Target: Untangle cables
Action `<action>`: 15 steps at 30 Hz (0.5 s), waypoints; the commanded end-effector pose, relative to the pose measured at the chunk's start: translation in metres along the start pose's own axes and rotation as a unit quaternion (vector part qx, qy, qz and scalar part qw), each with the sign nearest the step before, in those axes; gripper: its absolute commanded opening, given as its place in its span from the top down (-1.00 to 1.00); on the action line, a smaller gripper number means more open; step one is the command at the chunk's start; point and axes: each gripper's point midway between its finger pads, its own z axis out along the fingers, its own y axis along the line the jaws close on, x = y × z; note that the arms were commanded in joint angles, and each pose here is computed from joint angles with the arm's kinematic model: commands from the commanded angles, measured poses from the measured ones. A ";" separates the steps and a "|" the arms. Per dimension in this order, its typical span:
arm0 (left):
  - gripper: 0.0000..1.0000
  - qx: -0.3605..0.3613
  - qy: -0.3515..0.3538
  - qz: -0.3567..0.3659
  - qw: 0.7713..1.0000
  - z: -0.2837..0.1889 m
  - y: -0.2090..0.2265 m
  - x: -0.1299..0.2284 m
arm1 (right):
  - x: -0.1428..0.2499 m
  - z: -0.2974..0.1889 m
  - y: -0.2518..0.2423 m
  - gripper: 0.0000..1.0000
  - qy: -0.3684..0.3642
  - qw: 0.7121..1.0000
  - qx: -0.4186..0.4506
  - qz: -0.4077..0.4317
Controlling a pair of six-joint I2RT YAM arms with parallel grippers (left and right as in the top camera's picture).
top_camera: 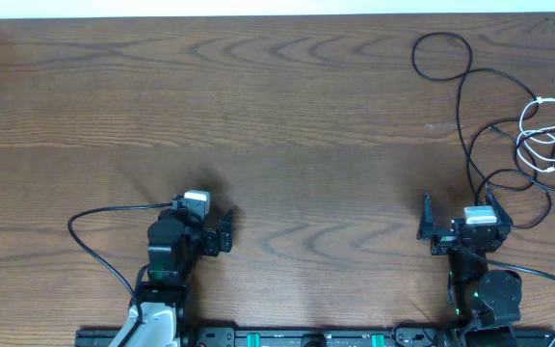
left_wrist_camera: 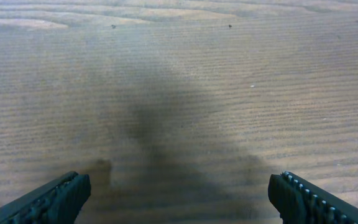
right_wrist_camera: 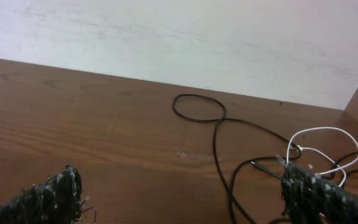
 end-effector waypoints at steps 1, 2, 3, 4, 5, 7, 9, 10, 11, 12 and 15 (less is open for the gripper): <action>-0.94 -0.003 -0.002 -0.007 1.000 -0.002 0.001 0.000 | 0.000 0.000 0.000 -0.98 -0.001 1.000 0.001 -0.007; -0.94 -0.003 -0.001 -0.007 1.000 -0.002 0.001 0.000 | 0.000 0.000 0.000 -0.99 -0.001 1.000 0.001 -0.007; -0.94 -0.003 0.000 -0.007 1.000 -0.003 0.001 0.000 | 0.000 0.000 0.000 -0.98 -0.001 1.000 0.001 -0.007; -0.94 -0.003 0.001 -0.007 1.000 -0.004 0.001 0.001 | 0.000 0.000 0.000 -0.99 -0.001 1.000 0.001 -0.007; -0.94 -0.003 0.001 -0.007 1.000 -0.004 0.001 0.001 | 0.000 0.000 0.000 -0.98 -0.001 1.000 0.001 -0.007; -0.94 -0.003 0.002 -0.007 1.000 -0.006 0.000 0.001 | 0.000 0.000 0.000 -0.99 -0.001 1.000 0.001 -0.007; -0.94 -0.003 0.005 -0.008 1.000 -0.008 0.000 0.003 | 0.000 0.000 0.000 -0.99 0.000 1.000 0.001 -0.007; -0.94 -0.003 0.007 -0.008 1.000 -0.009 0.000 0.004 | 0.000 0.000 0.000 -0.98 0.000 1.000 0.001 -0.007; -0.94 -0.003 0.008 -0.008 1.000 -0.011 0.000 0.004 | 0.000 0.000 0.000 -0.98 -0.001 1.000 0.001 -0.007; -0.94 -0.003 0.008 -0.008 1.000 -0.013 0.000 0.004 | 0.000 0.000 0.000 -0.98 0.000 1.000 0.001 -0.007; -0.94 -0.004 0.007 -0.007 1.000 -0.019 -0.001 0.004 | 0.000 0.000 0.000 -0.99 -0.001 1.000 0.001 -0.007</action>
